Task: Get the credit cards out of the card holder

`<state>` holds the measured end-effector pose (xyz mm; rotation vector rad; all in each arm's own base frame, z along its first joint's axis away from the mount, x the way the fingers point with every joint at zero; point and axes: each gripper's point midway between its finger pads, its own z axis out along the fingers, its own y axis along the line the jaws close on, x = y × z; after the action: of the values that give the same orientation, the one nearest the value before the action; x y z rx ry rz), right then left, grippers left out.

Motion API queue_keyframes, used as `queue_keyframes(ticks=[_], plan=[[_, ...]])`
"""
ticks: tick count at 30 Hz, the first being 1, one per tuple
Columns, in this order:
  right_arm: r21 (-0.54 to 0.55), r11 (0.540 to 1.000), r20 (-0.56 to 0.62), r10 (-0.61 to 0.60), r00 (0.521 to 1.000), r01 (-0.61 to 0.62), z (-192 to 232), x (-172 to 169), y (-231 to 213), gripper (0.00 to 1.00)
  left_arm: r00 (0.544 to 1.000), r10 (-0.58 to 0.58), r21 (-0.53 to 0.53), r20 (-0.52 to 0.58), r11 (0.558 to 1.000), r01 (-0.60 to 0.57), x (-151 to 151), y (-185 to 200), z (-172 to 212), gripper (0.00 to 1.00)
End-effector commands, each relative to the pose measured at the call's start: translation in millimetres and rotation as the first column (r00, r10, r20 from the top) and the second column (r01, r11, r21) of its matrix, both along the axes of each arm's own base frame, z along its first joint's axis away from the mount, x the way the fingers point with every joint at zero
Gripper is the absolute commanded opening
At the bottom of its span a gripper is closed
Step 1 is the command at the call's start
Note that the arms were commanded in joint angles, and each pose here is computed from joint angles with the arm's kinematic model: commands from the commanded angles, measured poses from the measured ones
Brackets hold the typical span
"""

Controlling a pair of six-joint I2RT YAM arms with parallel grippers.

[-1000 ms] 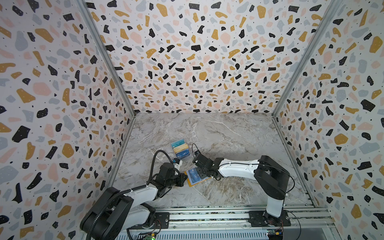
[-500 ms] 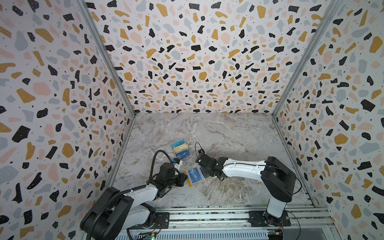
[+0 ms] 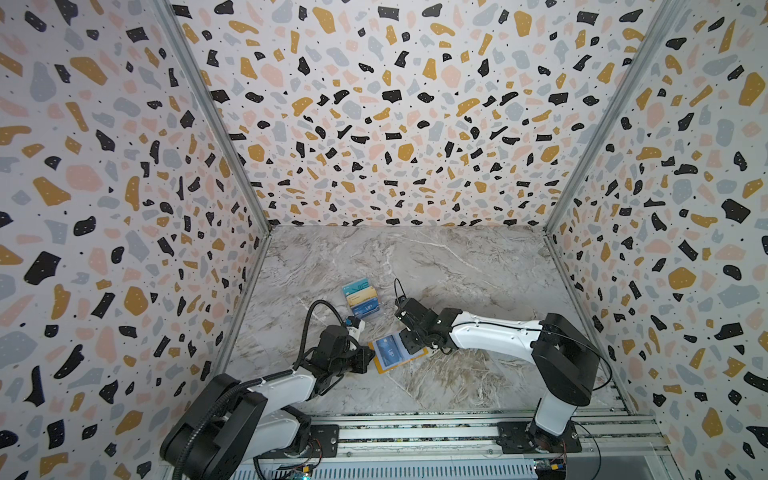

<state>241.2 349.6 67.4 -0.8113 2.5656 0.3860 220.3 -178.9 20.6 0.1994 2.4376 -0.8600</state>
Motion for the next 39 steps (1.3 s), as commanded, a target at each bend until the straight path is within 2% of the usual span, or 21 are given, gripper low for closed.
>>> queue_keyframes(ticks=[1, 12, 17, 26, 39], plan=[[0.148, 0.986, -0.111, 0.091, 0.990, -0.074, 10.3, -14.2, 30.2, 0.35, 1.000, 0.005, 0.043, -0.027, 0.999, -0.004, -6.0, 6.3, -12.2, 0.00], [0.243, 0.970, -0.277, 0.092, 0.957, -0.022, -13.2, -14.7, 35.1, 0.37, 1.000, 0.002, 0.046, -0.024, 0.999, -0.001, -5.7, 6.2, -12.0, 0.00], [0.236, 0.972, -0.329, 0.093, 0.940, -0.013, -25.8, -19.3, 32.8, 0.37, 1.000, -0.001, 0.048, -0.026, 0.999, 0.002, -5.8, 5.8, -12.5, 0.00], [0.240, 0.971, -0.381, 0.098, 0.920, -0.004, -33.7, -23.8, 29.7, 0.36, 1.000, -0.003, 0.052, -0.030, 0.999, 0.004, -5.9, 5.9, -13.7, 0.00], [0.365, 0.931, -0.458, 0.188, 0.869, -0.009, -25.6, -33.1, 39.4, 0.35, 0.999, -0.009, 0.055, -0.036, 0.998, 0.011, -7.1, 4.9, -15.1, 0.00]])
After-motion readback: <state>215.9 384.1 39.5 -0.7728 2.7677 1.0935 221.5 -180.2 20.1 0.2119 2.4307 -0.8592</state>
